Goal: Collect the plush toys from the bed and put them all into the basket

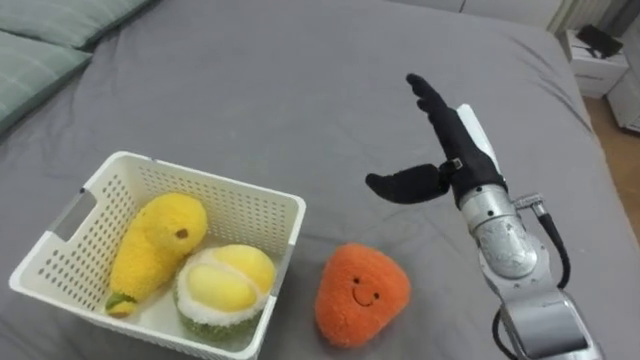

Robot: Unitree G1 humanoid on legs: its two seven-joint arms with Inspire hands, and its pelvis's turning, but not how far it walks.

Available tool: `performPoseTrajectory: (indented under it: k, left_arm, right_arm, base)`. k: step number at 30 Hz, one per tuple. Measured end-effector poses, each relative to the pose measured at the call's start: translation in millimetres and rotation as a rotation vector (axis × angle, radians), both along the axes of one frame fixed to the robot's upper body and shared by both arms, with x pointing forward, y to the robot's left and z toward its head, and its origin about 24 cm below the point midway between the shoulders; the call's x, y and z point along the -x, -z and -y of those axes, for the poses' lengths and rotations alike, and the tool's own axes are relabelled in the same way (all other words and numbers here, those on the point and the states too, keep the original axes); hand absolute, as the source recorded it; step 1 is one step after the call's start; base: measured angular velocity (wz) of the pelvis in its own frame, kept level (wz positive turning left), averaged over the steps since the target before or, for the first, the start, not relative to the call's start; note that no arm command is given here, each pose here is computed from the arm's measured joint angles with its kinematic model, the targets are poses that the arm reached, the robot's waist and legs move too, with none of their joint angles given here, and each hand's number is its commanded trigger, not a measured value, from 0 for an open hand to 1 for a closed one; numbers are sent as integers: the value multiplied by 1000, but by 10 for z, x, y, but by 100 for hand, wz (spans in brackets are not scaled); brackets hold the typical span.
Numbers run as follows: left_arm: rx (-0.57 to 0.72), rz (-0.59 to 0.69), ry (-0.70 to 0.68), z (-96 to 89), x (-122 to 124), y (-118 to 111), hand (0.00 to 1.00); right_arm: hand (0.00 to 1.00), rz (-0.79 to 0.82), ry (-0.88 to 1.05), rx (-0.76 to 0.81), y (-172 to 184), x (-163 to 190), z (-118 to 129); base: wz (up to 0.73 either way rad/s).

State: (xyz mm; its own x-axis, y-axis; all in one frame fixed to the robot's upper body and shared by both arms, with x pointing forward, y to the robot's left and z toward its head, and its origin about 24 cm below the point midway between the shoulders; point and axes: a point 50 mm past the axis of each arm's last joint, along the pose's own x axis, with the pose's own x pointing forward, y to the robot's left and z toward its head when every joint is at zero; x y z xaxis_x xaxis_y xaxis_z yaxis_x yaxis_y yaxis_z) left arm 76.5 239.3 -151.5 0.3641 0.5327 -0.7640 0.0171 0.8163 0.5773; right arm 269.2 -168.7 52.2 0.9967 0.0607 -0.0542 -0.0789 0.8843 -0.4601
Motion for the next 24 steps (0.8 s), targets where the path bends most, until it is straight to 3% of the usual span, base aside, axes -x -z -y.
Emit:
performPoseTrajectory:
  k: [10, 19, 24]
  left_arm:
    - [28, -5, -23, -5, 33, 9, 0]
    - [32, -6, -23, 2, 47, 14, 0]
    - [31, 1, -27, -4, 54, 12, 0]
  right_arm:
    - [0, -81, 111, 1, 209, 196, 287]
    - [0, -331, 73, 52, 740, 536, 298]
    - [0, -392, 33, 61, 855, 582, 242]
  base:
    - [-4]
    - [-2]
    - [-5]
